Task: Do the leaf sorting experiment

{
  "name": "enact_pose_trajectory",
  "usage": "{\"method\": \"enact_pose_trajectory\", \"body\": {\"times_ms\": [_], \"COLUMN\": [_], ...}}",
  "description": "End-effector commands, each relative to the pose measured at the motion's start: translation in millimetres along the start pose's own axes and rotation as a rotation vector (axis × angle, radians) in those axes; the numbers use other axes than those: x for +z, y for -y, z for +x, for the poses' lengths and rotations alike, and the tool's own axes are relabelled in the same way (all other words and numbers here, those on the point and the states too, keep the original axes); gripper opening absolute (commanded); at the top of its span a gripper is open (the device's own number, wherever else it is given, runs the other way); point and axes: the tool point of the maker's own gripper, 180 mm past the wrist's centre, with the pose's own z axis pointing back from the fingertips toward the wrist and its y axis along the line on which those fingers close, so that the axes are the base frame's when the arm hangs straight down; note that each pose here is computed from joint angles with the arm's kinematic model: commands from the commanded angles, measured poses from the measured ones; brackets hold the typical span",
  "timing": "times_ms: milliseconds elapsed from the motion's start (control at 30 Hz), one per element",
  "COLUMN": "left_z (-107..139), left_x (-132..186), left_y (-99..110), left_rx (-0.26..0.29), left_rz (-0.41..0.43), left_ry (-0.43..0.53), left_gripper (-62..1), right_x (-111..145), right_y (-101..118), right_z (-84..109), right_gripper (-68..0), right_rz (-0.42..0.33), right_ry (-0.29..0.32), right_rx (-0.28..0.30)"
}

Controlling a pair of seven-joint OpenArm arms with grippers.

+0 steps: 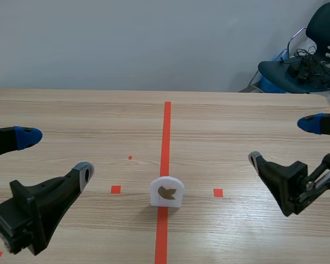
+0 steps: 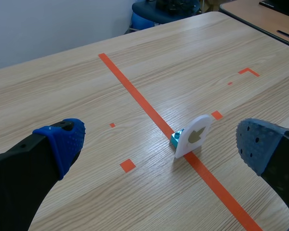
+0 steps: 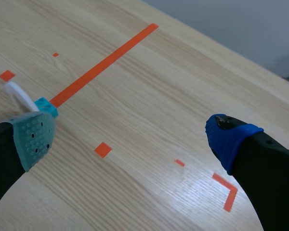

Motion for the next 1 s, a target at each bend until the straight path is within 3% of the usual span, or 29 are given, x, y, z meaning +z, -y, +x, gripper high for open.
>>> {"method": "enact_pose_trajectory", "body": {"times_ms": [0,167,333,533,667,833,900,967], "left_z": [6,6,6,8,12,13,13,13], "left_x": [0,0,0,-2,-4,-5,-5,-5], "left_y": [0,0,0,-2,-4,-4,-4,-4], "left_rx": [0.002,0.002,0.002,-0.005,-0.014,-0.017,-0.017,-0.017], "left_rz": [0.001,0.001,0.001,0.002,0.003,0.003,0.003,0.003], "left_ry": [0.025,0.026,0.025,0.034,0.046,0.048,0.048,0.048], "left_gripper": [1.4,1.4,1.4,1.4,1.4,1.4,1.4,1.4], "right_x": [-1,-7,-26,-59,-81,-105,-111,-116], "right_y": [3,-32,-59,-93,-112,-127,-134,-142], "right_z": [4.2,-11.5,-24.9,-40.4,-48.2,-50.9,-49.1,-49.5], "right_gripper": [-2.1,-2.5,-2.5,-2.4,-2.5,-2.5,-3.2,-8.2], "right_rz": [0.011,0.181,0.268,0.367,0.400,0.360,0.364,0.365], "right_ry": [0.014,-0.018,-0.013,0.035,0.055,0.078,0.089,0.085], "right_rx": [0.009,-0.025,-0.085,-0.065,-0.084,-0.099,-0.077,-0.047]}}
